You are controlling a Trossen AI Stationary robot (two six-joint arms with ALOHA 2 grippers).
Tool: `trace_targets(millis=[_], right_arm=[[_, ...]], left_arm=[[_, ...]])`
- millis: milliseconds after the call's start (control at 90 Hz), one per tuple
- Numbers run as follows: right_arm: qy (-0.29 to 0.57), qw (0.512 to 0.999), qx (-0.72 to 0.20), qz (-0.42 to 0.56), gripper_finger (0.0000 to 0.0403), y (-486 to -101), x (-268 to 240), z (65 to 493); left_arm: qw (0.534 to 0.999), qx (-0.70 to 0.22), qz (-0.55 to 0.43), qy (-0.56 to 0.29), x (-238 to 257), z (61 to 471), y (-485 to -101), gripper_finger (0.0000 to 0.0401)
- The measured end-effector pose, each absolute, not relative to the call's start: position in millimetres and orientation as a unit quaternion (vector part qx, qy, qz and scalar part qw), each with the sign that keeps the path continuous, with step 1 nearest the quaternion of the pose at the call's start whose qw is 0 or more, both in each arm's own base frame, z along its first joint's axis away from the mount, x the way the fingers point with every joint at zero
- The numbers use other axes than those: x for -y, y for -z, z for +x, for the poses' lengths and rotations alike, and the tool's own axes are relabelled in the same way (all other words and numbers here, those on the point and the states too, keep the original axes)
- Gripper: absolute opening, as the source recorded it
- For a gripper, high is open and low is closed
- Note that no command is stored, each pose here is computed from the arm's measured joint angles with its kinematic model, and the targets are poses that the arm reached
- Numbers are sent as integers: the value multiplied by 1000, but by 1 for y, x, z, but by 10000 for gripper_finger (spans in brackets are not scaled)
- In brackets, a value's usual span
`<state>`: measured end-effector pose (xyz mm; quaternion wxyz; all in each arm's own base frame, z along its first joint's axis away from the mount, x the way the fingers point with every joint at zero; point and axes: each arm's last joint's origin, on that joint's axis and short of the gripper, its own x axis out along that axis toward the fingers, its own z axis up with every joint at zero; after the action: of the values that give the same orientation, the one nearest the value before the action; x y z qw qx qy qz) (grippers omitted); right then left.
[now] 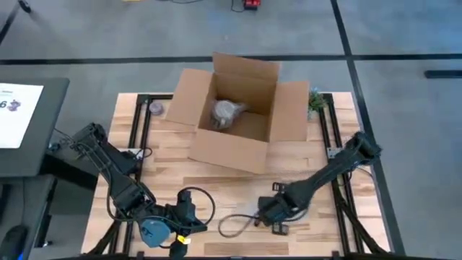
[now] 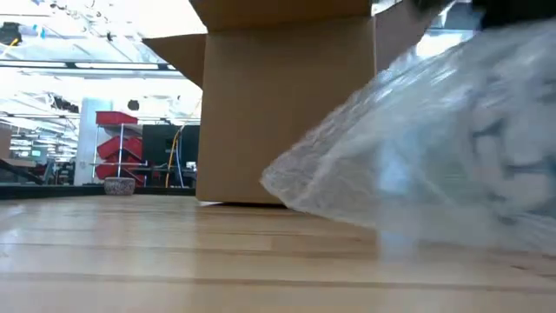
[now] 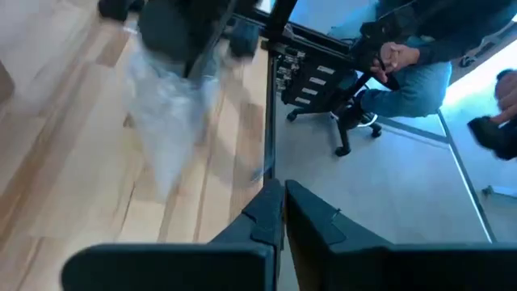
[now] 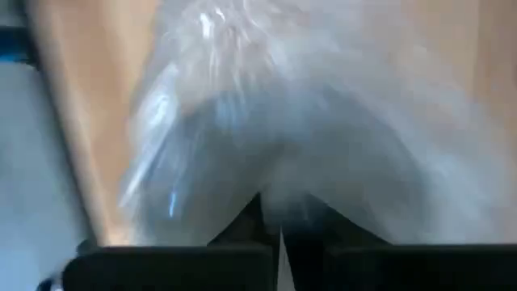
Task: Wrap mug
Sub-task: Wrap the white blue mug with the transparent bubble wrap
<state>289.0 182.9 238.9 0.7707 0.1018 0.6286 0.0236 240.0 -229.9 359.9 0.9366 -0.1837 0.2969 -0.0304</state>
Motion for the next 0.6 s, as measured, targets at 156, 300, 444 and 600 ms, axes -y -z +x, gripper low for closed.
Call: trace_targets(millis=[156, 300, 444, 600], right_arm=[[-8, 795, -574, 194, 0, -276, -179, 284], [19, 812, -531, 244, 0, -286, -182, 284], [67, 796, -557, 228, 0, -256, -184, 294], [122, 764, -596, 217, 0, -211, -184, 304]], left_arm=[[937, -297, -181, 30, 230, 240, -360, 0], [938, -297, -178, 29, 229, 240, -360, 0], [939, -296, -171, 29, 229, 240, -360, 0], [940, -295, -171, 28, 229, 240, -360, 0]])
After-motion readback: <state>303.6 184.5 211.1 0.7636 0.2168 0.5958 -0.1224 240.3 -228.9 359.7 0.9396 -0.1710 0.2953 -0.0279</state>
